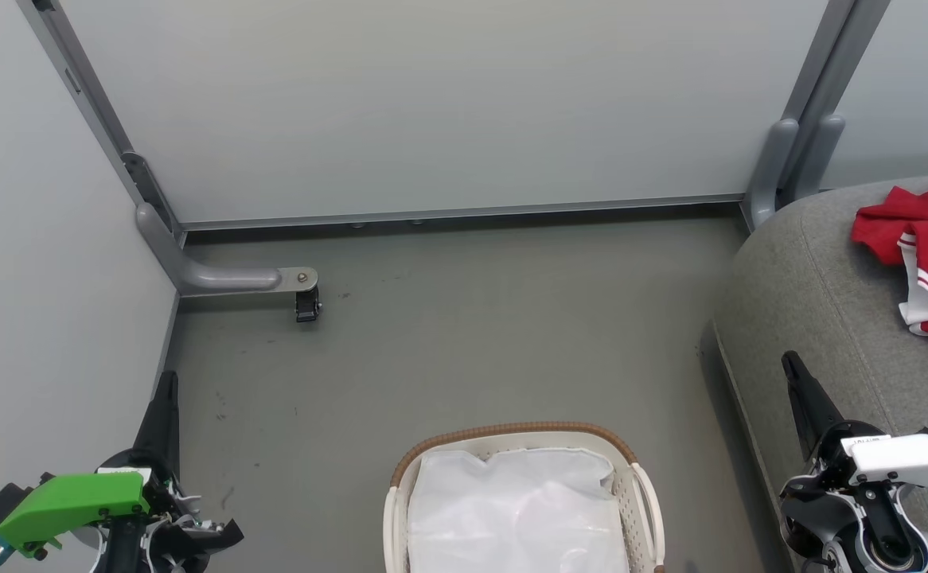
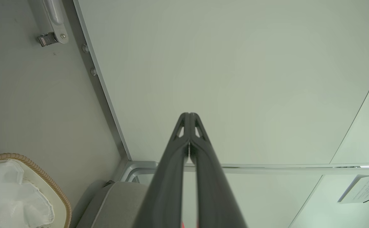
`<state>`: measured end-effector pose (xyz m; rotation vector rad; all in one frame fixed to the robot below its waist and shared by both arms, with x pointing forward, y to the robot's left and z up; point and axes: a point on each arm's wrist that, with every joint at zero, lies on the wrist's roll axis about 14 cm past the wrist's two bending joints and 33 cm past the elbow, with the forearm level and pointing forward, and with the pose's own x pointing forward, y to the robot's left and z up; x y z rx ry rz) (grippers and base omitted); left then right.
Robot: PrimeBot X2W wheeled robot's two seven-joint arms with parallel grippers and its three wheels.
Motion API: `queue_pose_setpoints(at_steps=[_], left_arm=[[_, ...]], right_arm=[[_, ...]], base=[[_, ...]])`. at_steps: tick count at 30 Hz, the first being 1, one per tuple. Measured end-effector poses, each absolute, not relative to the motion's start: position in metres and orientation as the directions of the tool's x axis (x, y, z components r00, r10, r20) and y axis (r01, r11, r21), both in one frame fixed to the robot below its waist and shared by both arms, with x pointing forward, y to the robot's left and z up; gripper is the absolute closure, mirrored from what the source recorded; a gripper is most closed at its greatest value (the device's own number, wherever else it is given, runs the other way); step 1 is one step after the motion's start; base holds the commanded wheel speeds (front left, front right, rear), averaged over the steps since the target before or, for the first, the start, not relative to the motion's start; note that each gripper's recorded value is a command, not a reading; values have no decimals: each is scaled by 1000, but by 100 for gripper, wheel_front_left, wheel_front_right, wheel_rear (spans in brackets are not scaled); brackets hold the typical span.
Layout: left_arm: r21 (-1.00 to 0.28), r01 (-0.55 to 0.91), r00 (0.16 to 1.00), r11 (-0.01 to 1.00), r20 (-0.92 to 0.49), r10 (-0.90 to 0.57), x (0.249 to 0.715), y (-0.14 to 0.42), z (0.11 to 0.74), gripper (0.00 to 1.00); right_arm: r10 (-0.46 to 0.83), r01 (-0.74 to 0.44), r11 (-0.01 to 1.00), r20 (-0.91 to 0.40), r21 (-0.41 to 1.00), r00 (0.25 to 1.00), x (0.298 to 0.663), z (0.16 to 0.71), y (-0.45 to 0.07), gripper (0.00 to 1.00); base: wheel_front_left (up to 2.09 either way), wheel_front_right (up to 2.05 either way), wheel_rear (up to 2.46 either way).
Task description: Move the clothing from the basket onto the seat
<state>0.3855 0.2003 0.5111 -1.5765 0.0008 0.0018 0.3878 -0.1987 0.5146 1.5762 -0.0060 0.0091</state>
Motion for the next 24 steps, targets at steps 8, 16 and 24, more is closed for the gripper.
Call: queue_pose_setpoints(at_steps=[8, 16, 24], left_arm=[[-1000, -1, 1000, -6, -1, 1, 385, 200, 511, 100], [-1000, -2, 1000, -6, -2, 1, 385, 200, 511, 100], [-1000, -2, 1000, -6, -2, 1, 385, 200, 511, 100]], right_arm=[[2, -10, -5, 10, 1000, 1000, 388, 515, -199, 100], [2, -10, -5, 10, 1000, 1000, 388, 515, -199, 100], [2, -10, -5, 10, 1000, 1000, 388, 515, -199, 100]], base=[[0, 0, 0], [0, 0, 0], [0, 0, 0]])
